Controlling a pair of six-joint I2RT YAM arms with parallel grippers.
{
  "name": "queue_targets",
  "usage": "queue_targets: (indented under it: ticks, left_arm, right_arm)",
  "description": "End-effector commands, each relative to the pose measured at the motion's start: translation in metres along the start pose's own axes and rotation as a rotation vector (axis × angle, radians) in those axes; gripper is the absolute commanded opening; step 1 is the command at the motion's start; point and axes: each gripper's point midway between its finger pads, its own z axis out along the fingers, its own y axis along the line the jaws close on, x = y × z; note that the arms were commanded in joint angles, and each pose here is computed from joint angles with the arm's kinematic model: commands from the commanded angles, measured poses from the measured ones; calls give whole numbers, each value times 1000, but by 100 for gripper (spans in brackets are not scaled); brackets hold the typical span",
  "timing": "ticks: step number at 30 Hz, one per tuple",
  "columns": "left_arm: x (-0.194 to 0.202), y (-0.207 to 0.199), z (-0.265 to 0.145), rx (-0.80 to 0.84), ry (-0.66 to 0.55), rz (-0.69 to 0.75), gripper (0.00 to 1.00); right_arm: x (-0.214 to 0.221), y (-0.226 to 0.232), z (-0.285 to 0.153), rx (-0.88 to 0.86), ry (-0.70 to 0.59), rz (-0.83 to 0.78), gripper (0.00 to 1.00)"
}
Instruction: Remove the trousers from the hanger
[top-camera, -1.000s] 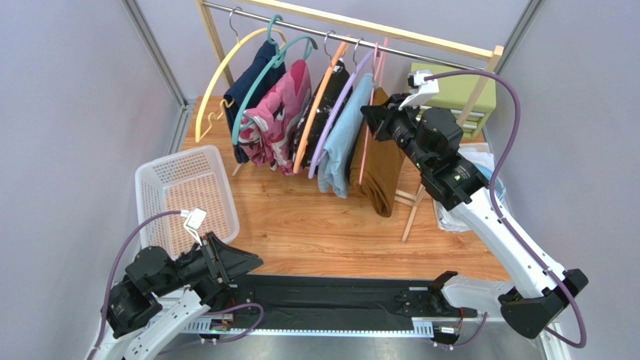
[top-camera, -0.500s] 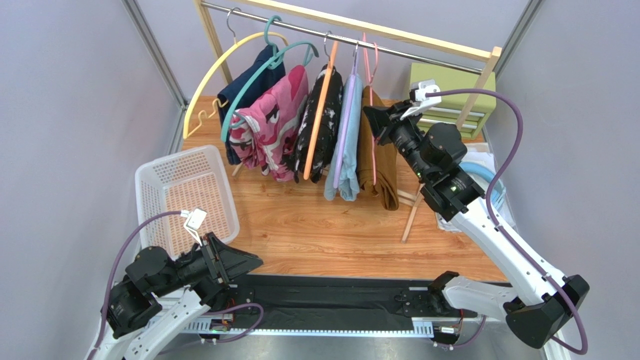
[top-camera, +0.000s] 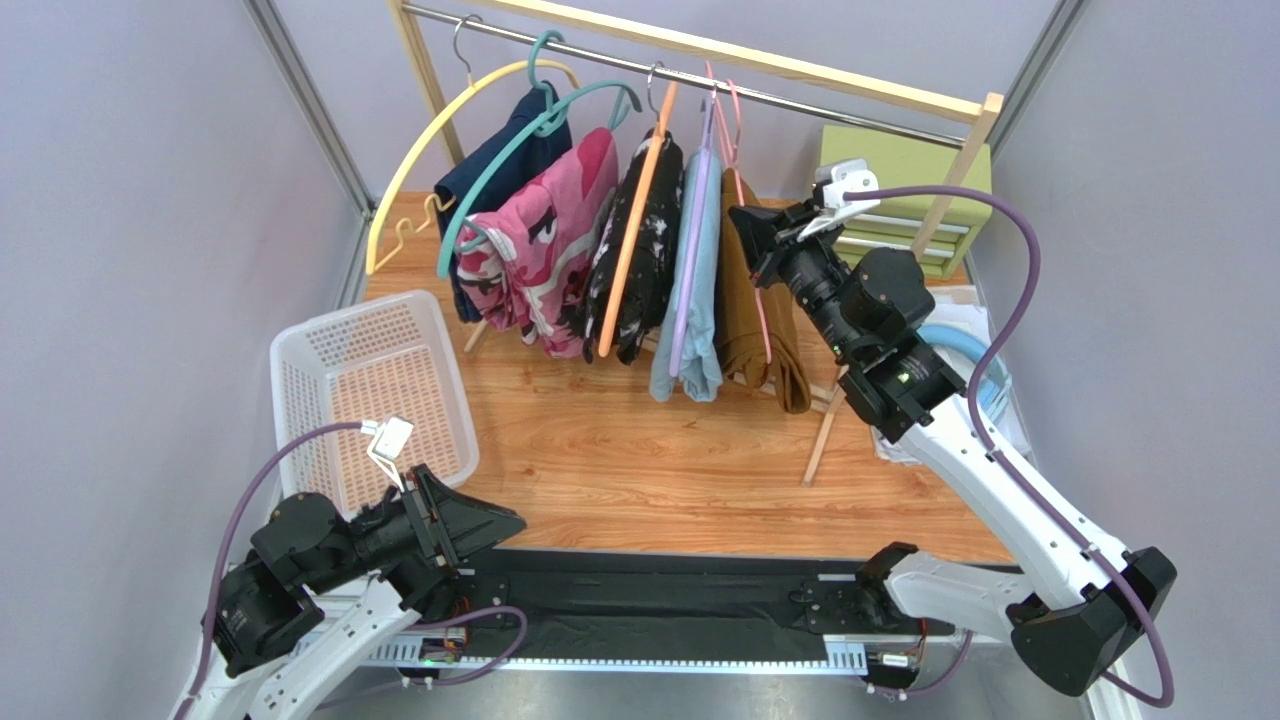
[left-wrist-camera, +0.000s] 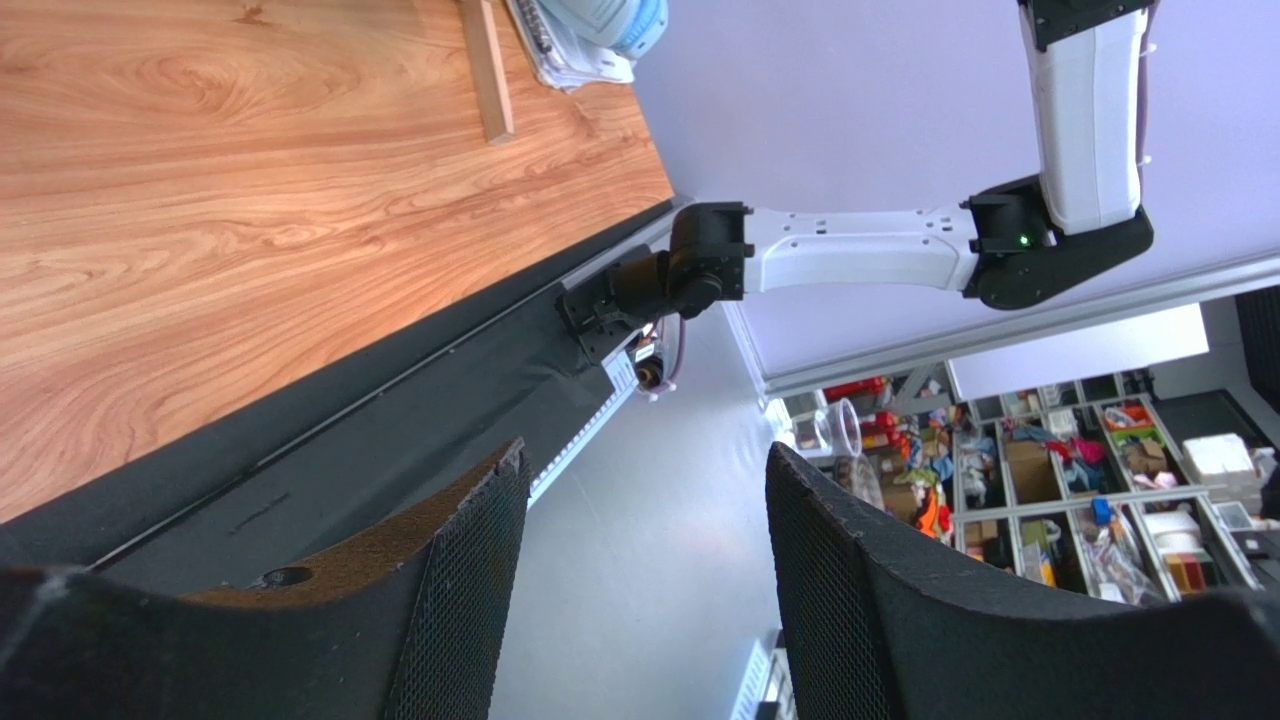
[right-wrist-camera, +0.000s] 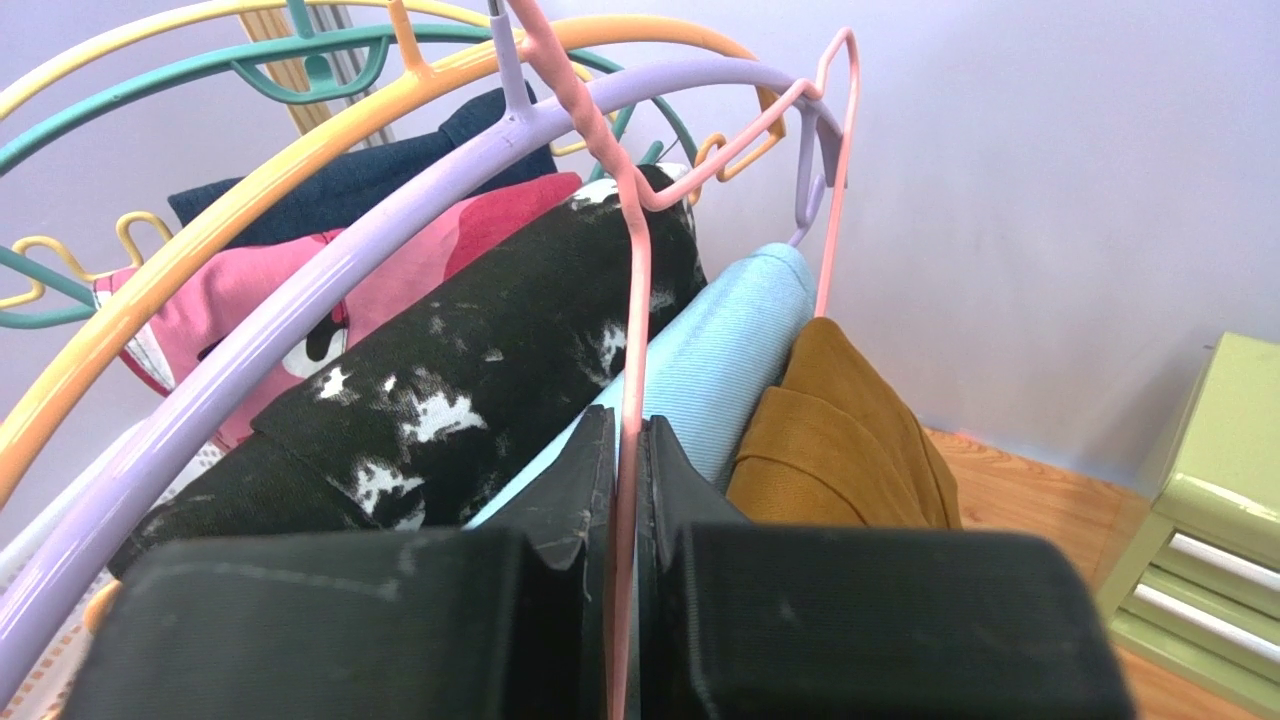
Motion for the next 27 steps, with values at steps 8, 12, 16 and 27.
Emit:
queue_targets:
  ticks: [8,12,16,27]
  left_arm:
    - [-3,-5,-5,17,-18,-1,66]
    - [-3,-3,4,-6,6,-7,66]
    - [-4,-6,10,1,17,-7,66]
    - [-8,-14,17,23,23,-3,66]
  right_arm:
    - [-106,19,-32,-90,-400,-51,0]
    - [-121,15,-50,-74,-453,-30,0]
    - [-132,25,-59,-126,-456,-43,0]
    - [-136,37,-70,-196,-417,-97,0]
